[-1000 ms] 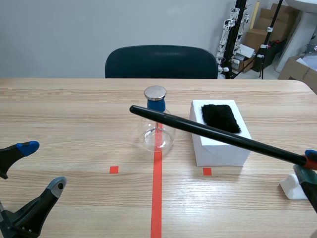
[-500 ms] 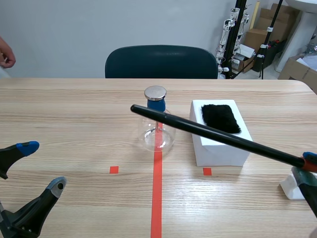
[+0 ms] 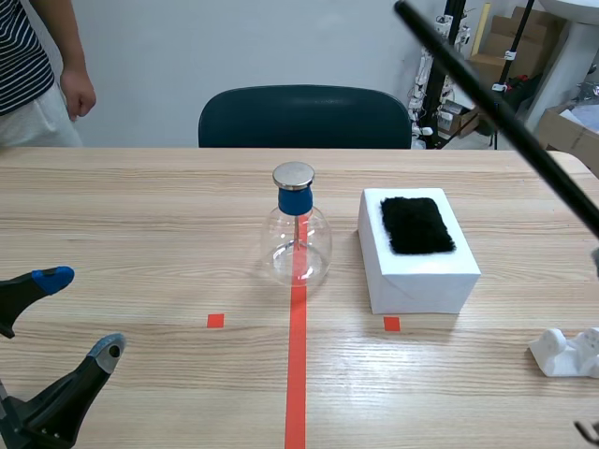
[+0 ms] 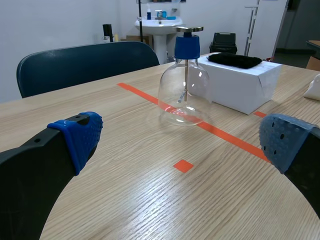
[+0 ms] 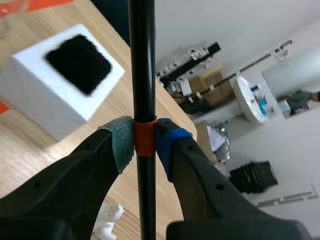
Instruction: Do the electroscope experiment. put the rod down on the box
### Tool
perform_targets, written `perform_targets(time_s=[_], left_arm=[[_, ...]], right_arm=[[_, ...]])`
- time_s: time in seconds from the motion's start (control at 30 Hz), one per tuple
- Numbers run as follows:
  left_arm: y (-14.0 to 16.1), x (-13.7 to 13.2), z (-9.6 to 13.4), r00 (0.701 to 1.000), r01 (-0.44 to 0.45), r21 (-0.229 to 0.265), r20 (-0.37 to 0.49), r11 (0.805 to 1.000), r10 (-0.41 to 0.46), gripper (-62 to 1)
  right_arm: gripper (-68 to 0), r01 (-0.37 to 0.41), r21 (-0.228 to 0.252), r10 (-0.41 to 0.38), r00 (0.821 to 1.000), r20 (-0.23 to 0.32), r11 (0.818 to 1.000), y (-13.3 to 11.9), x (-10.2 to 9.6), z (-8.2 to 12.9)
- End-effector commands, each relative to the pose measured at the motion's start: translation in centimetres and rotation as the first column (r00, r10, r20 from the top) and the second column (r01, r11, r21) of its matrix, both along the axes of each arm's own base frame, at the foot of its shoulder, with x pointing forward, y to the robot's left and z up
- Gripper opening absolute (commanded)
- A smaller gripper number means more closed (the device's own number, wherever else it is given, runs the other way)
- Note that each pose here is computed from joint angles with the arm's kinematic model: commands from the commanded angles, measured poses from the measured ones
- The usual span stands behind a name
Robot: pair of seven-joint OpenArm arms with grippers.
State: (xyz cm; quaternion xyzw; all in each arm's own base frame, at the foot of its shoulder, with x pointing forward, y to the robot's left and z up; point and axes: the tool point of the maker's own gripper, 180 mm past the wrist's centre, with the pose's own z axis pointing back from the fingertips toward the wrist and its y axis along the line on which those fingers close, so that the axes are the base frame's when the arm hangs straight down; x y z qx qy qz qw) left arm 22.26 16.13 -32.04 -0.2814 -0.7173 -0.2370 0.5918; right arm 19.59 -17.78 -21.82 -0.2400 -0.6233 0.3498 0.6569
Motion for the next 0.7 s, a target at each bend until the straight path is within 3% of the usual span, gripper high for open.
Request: perform_targets(time_s=[0.0, 0.1, 0.27, 0.4, 0.53, 0.67], left_arm=[[0.2, 0.2, 0.7, 1.0, -0.002, -0.015, 0.026, 1.0, 0.003, 1.4], [0.2, 0.2, 0.7, 1.0, -0.002, -0.015, 0.026, 1.0, 0.003, 1.4], [0.2, 0.2, 0.7, 1.0, -0.002, -0.015, 0.026, 1.0, 0.003, 1.4], [0.2, 0.2, 0.7, 1.0, -0.002, -0.015, 0.026, 1.0, 0.003, 1.4], [0.2, 0.2, 0.7, 1.0, -0.002, -0.015, 0.026, 1.0, 0.003, 1.4], [0.2, 0.2, 0.7, 1.0, -0.002, -0.015, 0.026, 1.0, 0.003, 1.4]], right_arm=[[-57.3, 0.034, 0.042, -0.036, 0.997, 0.063, 0.999, -0.3, 1.4, 2.0], [-57.3, 0.122, 0.11, -0.126, 0.992, 0.03, 0.986, -1.9, 2.9, 2.0], [-57.3, 0.185, 0.161, -0.16, 0.974, -0.16, 0.969, -2.9, 5.5, 0.3], [-57.3, 0.263, 0.199, -0.196, 0.932, -0.305, 0.944, -3.8, 7.3, -0.5], [-57.3, 0.361, 0.231, -0.252, 0.884, -0.395, 0.904, -4.9, 8.6, -0.3], [-57.3, 0.451, 0.219, -0.311, 0.825, -0.473, 0.865, -6.0, 9.0, -0.5]])
